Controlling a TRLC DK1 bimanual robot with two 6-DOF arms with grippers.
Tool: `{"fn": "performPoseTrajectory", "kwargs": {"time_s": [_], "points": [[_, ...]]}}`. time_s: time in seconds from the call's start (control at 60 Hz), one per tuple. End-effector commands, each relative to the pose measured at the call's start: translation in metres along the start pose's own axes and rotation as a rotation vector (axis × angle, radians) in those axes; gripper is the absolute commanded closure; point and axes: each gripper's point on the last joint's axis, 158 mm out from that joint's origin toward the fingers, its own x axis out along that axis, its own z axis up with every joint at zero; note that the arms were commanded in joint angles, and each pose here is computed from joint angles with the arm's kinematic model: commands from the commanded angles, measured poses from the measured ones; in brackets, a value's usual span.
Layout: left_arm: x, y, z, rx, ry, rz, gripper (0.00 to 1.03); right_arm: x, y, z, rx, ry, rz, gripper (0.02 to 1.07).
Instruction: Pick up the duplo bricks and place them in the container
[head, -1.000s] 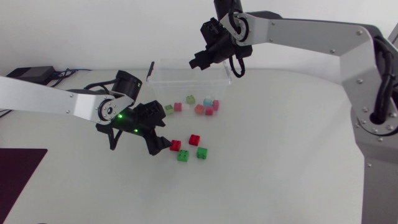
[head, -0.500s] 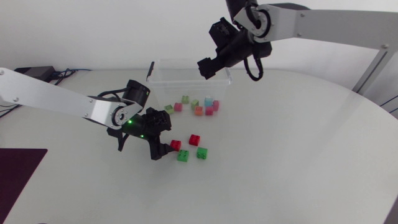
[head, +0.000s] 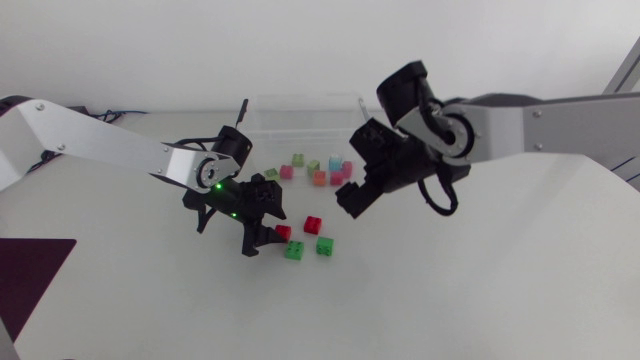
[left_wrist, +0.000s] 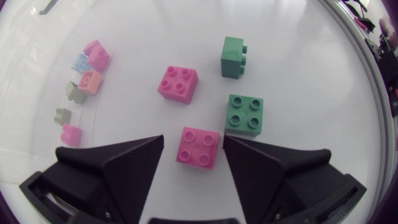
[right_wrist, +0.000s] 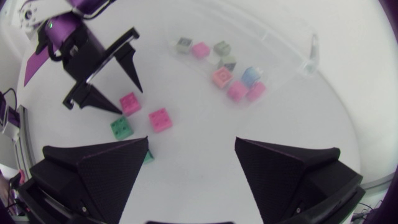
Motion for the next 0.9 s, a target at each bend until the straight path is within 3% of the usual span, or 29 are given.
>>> {"fn": "performPoseTrajectory", "kwargs": {"time_s": [0.0, 0.383, 0.55, 0.883], "points": [[0.010, -0.008, 0.000, 0.034, -0.004, -0.046, 0.76, 0.009, 0.026, -0.027, -0.039, 0.042, 0.058, 0.07], [0.003, -0.032, -0.004, 0.002, 0.035, -0.148, 0.79, 0.048, 0.069, -0.061, -0.213, 0.116, 0.179, 0.07], [-0.031, -0.017, 0.010, 0.013, 0.013, -0.081, 0.79, 0.071, 0.069, -0.069, -0.238, 0.159, 0.192, 0.07], [-0.100, 0.037, 0.055, -0.033, -0.101, 0.108, 0.79, 0.082, 0.067, -0.063, -0.261, 0.157, 0.191, 0.11]]}}
